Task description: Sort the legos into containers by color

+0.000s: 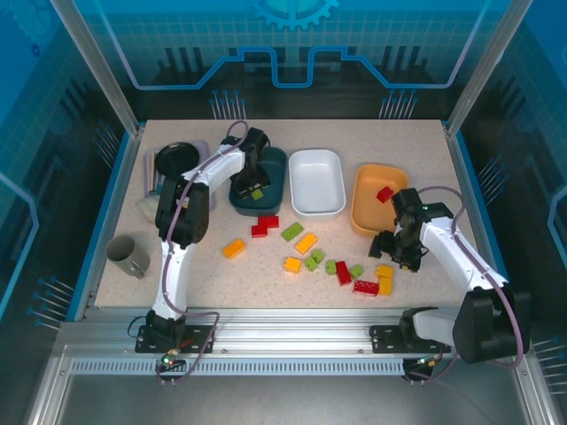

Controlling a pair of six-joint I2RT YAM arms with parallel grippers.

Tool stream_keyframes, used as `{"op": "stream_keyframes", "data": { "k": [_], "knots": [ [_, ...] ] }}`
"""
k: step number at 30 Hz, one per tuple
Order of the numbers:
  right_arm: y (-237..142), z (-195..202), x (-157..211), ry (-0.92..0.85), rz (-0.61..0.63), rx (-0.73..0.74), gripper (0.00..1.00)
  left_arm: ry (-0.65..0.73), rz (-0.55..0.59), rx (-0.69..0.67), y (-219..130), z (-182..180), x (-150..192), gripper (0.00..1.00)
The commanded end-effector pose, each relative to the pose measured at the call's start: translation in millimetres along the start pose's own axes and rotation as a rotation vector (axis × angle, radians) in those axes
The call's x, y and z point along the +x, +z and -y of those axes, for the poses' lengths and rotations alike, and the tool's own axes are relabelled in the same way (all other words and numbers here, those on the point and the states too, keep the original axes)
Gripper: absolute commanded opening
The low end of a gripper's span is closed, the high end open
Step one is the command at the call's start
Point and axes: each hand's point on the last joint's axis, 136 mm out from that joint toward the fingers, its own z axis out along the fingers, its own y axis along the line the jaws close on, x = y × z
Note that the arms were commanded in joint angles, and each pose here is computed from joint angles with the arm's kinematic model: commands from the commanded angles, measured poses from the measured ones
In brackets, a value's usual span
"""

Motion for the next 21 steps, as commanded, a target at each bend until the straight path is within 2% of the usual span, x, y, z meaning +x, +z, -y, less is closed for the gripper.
{"op": "stream_keyframes", "data": {
  "k": [1, 10, 18, 21],
  "knots": [
    [13, 1, 1, 0.051, -0.029, -0.001, 0.77, 0.001, 0.020, 0.022, -27, -9, -5, 0.63],
    [43, -3, -6, 0.045, -0.094, 0.017, 0.72, 0.041, 0.061, 0.154, -65, 25, -7, 0.71],
    [58, 6, 3, 0.048, -0.168, 0.074, 0.64, 0.062, 0.086, 0.284, -114, 54, 17, 0.73],
    [60, 5, 1, 0.047, -0.157, 0.066, 0.57, 0.094, 0.090, 0.327, -130, 63, 32, 0.73]
  ]
}}
